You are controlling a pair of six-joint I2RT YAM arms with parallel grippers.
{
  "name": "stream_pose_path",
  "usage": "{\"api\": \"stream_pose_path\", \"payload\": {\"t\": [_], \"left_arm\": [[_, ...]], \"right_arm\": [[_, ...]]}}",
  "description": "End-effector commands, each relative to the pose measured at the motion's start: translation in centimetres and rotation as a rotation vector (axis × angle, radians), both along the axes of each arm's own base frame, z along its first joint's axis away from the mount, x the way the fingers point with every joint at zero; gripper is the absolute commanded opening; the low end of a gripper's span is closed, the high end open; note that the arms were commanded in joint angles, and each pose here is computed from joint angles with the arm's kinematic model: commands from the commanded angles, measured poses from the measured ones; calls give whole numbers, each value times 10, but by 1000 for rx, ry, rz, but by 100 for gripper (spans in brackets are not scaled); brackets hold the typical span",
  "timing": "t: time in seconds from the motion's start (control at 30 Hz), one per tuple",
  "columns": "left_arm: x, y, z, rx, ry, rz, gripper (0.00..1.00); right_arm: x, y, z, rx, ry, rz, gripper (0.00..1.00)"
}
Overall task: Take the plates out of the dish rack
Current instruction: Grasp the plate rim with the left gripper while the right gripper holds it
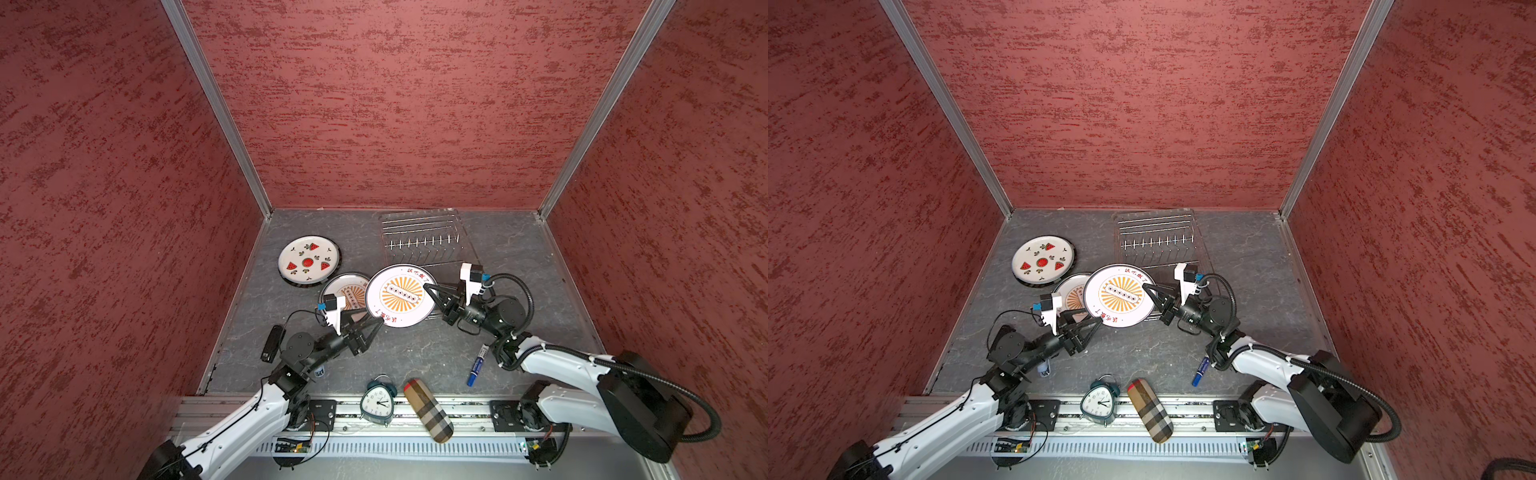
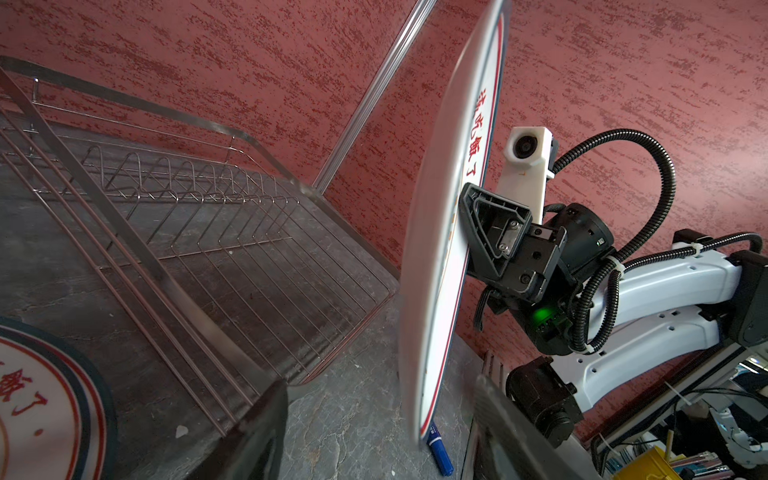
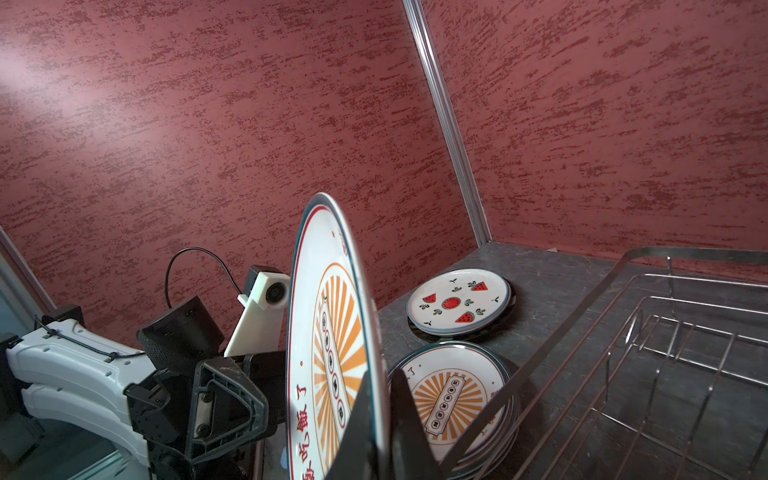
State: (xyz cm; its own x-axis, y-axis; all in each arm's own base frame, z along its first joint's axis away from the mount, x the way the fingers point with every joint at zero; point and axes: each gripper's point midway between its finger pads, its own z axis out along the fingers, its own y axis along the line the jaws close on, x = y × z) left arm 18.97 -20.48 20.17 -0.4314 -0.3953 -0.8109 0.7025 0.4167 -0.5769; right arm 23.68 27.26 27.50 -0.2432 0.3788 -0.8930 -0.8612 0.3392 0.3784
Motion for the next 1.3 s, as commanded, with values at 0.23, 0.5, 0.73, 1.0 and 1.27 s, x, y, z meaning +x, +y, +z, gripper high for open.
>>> {"api": "stream_pose_path", "payload": {"t": [0.23, 0.5, 0.73, 1.0, 1.27], "left_arm": [[0, -3, 13, -24, -19, -5, 40], [4, -5, 10, -15, 3, 4, 15], [6, -5, 8, -11, 21, 16, 3], [4, -4, 9, -23, 27, 11, 0], [1, 3, 13, -49, 17, 32, 0]], "right_arm": [[-3, 5, 21, 34, -102, -18, 0], [3, 12, 14, 1, -96, -42, 0], [2, 15, 15, -9, -106, -51, 0], [1, 20, 14, -25, -115, -42, 13], [5, 20, 14, -9, -106, -53, 77]]}}
